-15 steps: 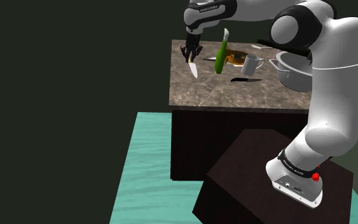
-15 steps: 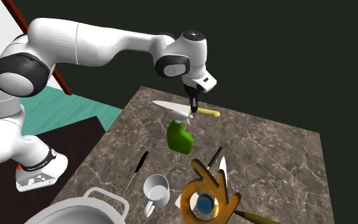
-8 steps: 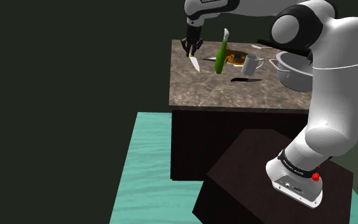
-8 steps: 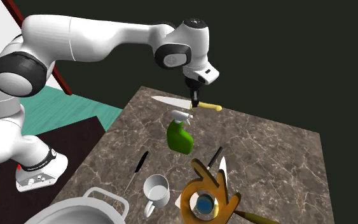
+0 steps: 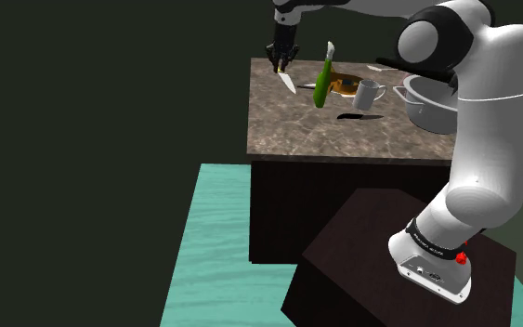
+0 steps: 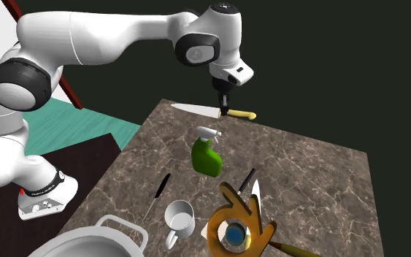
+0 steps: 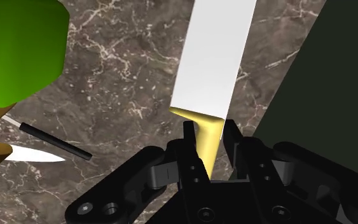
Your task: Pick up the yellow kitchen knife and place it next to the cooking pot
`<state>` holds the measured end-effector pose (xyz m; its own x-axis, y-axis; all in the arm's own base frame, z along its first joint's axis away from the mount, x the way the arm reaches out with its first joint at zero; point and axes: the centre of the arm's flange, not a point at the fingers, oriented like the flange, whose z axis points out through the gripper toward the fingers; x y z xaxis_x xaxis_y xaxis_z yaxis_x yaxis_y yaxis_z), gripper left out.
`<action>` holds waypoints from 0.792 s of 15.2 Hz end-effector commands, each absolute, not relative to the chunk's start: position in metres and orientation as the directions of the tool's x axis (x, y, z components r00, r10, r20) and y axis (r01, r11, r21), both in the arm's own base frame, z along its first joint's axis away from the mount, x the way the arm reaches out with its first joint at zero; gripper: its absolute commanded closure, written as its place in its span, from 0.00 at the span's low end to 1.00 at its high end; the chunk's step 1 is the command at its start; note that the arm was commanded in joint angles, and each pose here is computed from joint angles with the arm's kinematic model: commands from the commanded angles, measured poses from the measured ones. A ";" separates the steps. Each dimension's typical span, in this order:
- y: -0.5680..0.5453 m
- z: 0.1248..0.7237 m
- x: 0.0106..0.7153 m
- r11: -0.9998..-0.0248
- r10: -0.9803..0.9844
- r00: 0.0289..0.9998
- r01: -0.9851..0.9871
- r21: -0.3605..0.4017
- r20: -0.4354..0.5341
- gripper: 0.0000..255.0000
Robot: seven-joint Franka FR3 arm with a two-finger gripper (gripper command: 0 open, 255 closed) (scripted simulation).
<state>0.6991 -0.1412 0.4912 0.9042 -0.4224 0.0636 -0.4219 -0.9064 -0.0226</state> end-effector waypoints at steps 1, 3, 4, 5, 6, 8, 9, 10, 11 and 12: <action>-0.141 0.502 0.700 -0.906 -0.422 0.904 -0.422 -0.023 0.063 1.00; -0.141 0.513 0.700 -0.906 -0.422 0.904 -0.422 -0.023 0.063 1.00; -0.141 0.518 0.700 -0.906 -0.422 0.904 -0.422 -0.023 0.063 1.00; -0.141 0.523 0.700 -0.906 -0.422 0.904 -0.422 -0.023 0.063 1.00; -0.141 0.529 0.700 -0.906 -0.422 0.904 -0.422 -0.023 0.063 1.00; -0.141 0.539 0.700 -0.906 -0.422 0.904 -0.422 -0.023 0.063 1.00; -0.141 0.545 0.700 -0.906 -0.422 0.904 -0.422 -0.023 0.063 1.00; -0.141 0.550 0.700 -0.906 -0.422 0.904 -0.422 -0.023 0.063 1.00; -0.141 0.555 0.700 -0.906 -0.422 0.904 -0.422 -0.023 0.063 1.00; -0.141 0.560 0.700 -0.906 -0.422 0.904 -0.422 -0.023 0.063 1.00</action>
<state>0.6983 -0.1416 0.5545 0.9040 -0.4227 0.0641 -0.4221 -0.9063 -0.0228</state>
